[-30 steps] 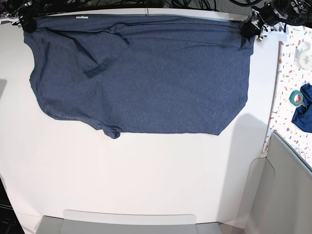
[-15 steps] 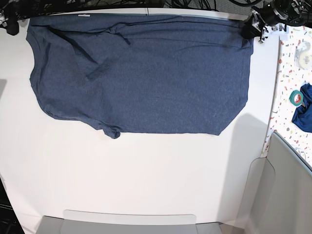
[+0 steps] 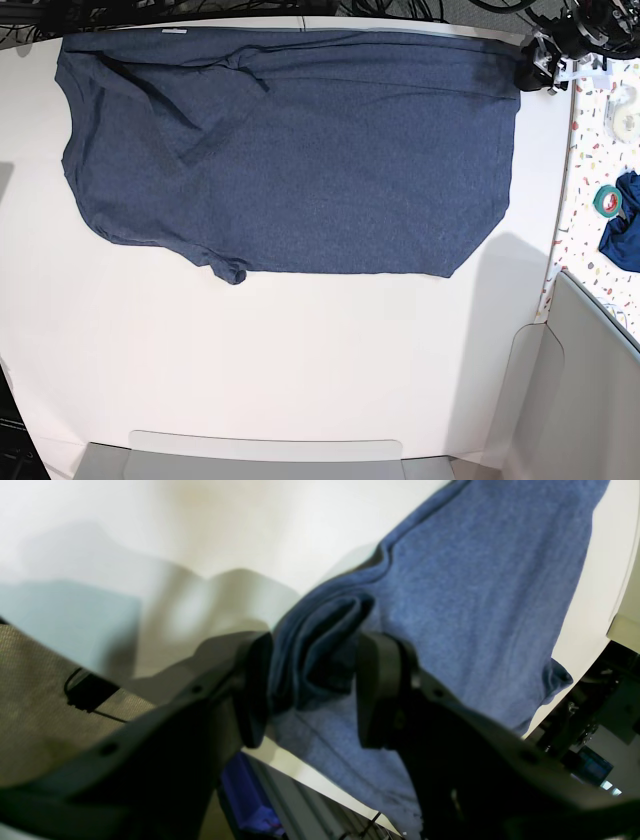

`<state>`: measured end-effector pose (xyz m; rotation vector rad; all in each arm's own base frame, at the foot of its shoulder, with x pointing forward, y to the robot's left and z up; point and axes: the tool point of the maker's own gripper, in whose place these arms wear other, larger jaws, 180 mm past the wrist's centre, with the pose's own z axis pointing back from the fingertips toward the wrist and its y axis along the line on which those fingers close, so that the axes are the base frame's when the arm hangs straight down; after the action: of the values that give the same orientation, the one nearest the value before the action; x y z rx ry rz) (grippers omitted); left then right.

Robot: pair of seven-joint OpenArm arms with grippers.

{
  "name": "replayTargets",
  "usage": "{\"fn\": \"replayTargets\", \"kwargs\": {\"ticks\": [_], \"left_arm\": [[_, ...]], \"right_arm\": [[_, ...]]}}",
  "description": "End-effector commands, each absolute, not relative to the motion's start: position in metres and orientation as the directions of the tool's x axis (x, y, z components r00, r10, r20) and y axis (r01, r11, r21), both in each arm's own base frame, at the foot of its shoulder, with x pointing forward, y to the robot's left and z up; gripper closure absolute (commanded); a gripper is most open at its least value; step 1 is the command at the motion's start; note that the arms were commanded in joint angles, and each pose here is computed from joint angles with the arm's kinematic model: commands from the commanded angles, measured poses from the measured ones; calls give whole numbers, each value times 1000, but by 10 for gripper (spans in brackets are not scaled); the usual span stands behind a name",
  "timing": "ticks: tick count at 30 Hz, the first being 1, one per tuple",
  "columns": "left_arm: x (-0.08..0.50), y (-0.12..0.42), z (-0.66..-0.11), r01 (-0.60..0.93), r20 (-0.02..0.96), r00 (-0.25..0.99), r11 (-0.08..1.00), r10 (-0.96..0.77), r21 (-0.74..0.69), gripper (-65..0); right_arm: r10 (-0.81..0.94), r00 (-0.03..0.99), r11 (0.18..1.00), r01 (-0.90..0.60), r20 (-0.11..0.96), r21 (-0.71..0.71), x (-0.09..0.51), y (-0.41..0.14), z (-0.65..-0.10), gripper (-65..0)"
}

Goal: Layout the t-shirt on the table in an organized manner, then fold the t-shirt properly
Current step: 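Drag the shirt's folded edge away from the hem with both grippers, then release the shirt with both grippers and raise them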

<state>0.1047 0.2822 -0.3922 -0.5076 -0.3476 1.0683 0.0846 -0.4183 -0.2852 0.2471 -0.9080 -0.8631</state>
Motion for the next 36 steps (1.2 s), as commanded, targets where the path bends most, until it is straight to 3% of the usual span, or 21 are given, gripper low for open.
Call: {"fn": "replayTargets", "kwargs": {"ticks": [1, 6, 12, 15, 20, 23, 29, 33, 36], "left_arm": [[107, 285, -385, -729, 32, 449, 387, 893, -564, -260], [111, 299, -378, -722, 72, 463, 423, 884, -547, -214], [106, 331, -363, -740, 138, 396, 404, 908, -537, -211], [120, 345, -350, -714, 190, 426, 458, 885, -529, -211], [173, 350, -324, -622, 276, 464, 532, 842, -575, -213], [212, 337, -311, -540, 311, 509, 579, 803, -611, -245], [280, 300, -324, -465, 217, 579, 536, 786, -704, -298], [302, 303, -348, -520, 96, 547, 427, 831, -740, -300], [312, 310, -359, -551, 58, 503, 372, 862, -747, -301]], "right_arm": [[-719, 310, 671, 541, 622, 507, 87, -425, -273, -306], [-719, 302, 671, 534, 626, 513, 92, -426, -272, -306], [-716, 295, 671, 539, 633, 509, 99, -428, -274, -307], [-711, 286, 673, 541, 642, 505, 108, -430, -274, -307], [-657, 368, 738, 490, 658, 463, 167, -420, -280, -307], [-614, 422, 784, 425, 667, 453, 210, -402, -281, -307], [-505, 501, 862, 260, 703, 434, 279, -359, -267, -307], [-463, 535, 882, 198, 707, 428, 296, -338, -269, -307], [-464, 575, 864, 128, 674, 486, 304, -300, -282, -307]]}}
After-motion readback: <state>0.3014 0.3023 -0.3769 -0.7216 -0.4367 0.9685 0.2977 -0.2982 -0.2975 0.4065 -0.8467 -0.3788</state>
